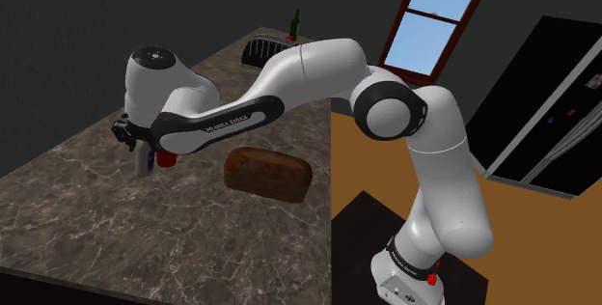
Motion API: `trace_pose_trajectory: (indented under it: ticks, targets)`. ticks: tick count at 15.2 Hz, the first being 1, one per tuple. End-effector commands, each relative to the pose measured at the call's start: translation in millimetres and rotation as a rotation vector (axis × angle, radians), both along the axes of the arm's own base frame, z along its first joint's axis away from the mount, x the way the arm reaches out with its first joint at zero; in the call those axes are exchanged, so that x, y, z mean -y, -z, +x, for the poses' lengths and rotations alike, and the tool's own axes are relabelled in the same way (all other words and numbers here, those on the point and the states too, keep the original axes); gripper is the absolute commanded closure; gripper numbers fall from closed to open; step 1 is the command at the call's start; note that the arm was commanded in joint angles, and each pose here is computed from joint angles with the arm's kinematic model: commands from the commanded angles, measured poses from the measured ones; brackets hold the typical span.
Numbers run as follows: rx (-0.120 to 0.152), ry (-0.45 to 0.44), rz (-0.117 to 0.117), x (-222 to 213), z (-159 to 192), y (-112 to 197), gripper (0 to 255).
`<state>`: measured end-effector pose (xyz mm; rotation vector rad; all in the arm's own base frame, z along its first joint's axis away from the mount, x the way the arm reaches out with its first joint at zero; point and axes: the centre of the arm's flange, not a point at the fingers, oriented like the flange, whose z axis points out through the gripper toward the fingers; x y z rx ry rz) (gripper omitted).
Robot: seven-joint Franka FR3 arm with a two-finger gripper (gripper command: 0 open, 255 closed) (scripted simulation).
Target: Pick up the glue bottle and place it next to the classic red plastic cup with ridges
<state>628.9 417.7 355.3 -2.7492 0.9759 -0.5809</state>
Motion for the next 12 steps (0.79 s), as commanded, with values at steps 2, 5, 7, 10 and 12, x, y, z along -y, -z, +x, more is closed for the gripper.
trace_pose_trajectory:
  ticks: [2,5,7,10,12]
  targets:
    - [0.001,0.000,0.001,0.0,-0.5,9.3,255]
    - [0.001,0.000,0.001,0.0,-0.5,9.3,255]
    - [0.001,0.000,0.001,0.0,-0.5,9.3,255]
    - [0.001,0.000,0.001,0.0,-0.5,9.3,0]
    - [0.001,0.000,0.001,0.0,-0.5,9.3,0]
